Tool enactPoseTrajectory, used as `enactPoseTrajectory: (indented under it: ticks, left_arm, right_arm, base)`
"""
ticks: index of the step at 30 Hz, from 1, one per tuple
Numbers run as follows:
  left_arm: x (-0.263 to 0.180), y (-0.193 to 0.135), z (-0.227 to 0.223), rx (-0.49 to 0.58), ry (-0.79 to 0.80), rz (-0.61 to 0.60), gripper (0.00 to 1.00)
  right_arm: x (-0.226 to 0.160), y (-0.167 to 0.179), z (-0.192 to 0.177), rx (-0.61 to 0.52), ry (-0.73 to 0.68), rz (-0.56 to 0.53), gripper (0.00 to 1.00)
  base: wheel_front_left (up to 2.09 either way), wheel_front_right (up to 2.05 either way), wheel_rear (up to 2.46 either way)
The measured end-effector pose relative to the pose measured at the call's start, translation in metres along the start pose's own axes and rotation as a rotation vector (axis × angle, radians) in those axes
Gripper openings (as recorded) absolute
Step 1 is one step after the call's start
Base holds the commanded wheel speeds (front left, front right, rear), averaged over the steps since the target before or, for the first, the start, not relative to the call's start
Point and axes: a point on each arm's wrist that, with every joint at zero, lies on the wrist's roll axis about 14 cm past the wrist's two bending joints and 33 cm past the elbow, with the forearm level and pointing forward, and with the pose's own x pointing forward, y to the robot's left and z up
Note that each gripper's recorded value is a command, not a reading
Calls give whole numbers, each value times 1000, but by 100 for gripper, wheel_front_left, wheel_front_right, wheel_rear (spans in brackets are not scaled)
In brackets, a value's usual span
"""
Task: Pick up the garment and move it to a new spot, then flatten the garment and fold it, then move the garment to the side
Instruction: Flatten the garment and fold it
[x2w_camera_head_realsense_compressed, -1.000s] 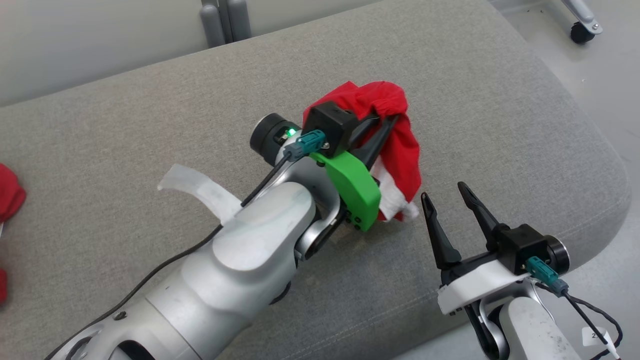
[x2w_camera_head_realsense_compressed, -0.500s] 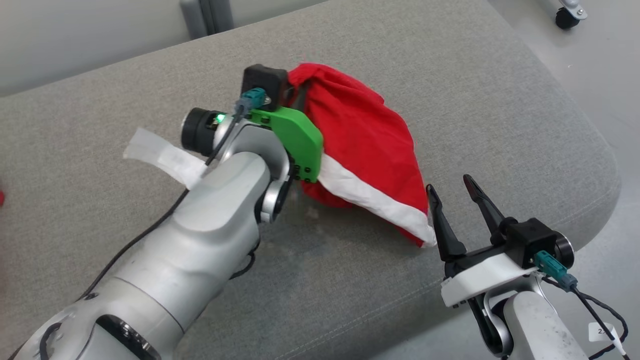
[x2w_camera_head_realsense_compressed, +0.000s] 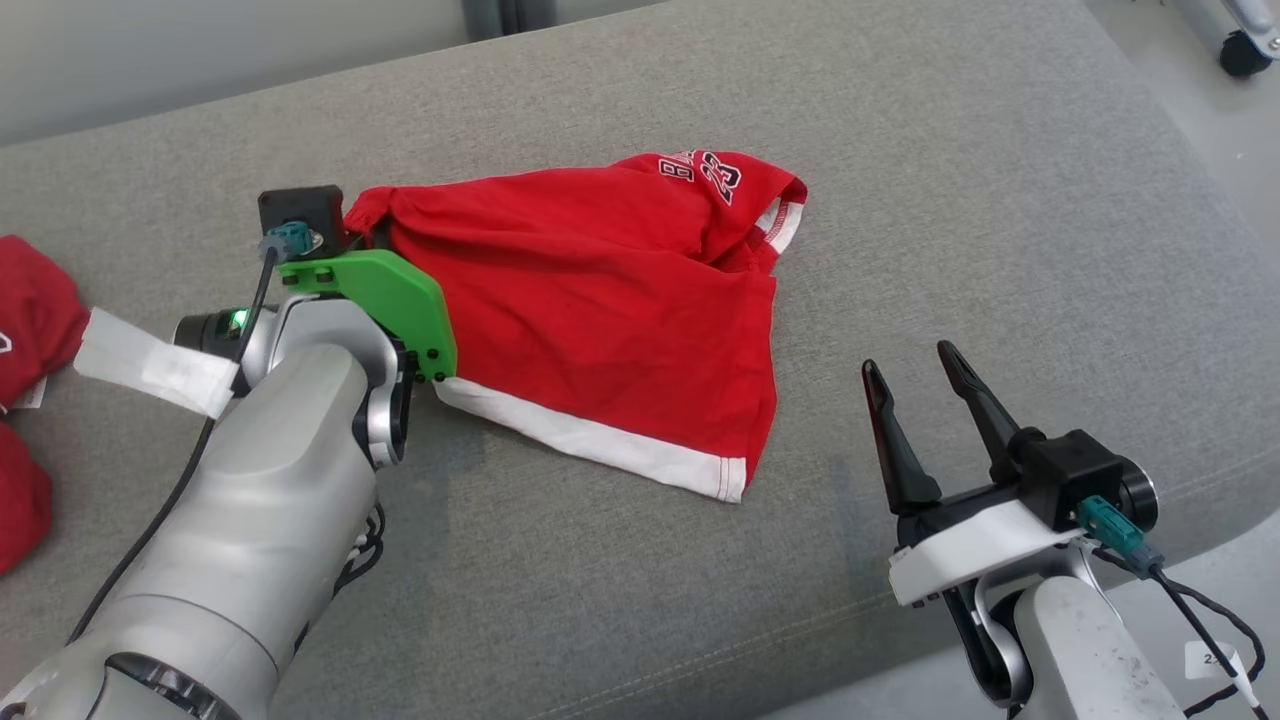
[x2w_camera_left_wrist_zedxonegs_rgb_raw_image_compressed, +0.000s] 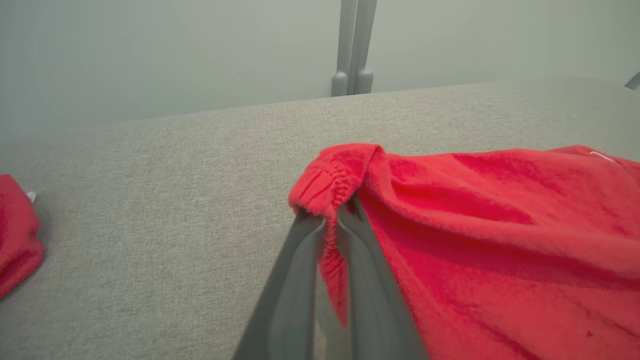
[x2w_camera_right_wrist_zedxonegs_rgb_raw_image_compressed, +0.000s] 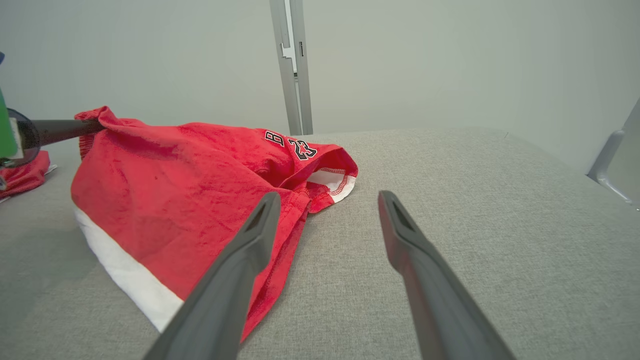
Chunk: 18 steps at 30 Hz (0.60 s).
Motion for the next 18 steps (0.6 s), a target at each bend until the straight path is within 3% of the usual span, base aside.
enactPoseTrajectory:
  ticks: [8, 14, 15, 16, 17, 18]
  left_arm:
    - [-18, 64, -41, -50, 80, 163, 0]
    - [-29, 83, -64, -78, 115, 213, 0]
    - [-29, 82, -63, -85, 106, 208, 23]
    - [-29, 82, -62, -90, 96, 206, 54]
    - [-30, 80, -61, -95, 88, 196, 100]
    - [-30, 78, -60, -102, 82, 188, 100]
  right_arm:
    - [13, 20, -6, 7, 8, 63, 100]
    - [18, 28, -14, 10, 30, 85, 100]
    - [18, 28, -15, 10, 32, 87, 100]
    - [19, 29, -16, 10, 34, 89, 100]
    - [19, 30, -17, 10, 37, 91, 100]
    - [19, 31, -17, 10, 38, 94, 100]
  base:
    - [0, 0, 0]
    - [0, 0, 0]
    - [0, 0, 0]
    - [0, 0, 0]
    - [0, 0, 0]
    - [0, 0, 0]
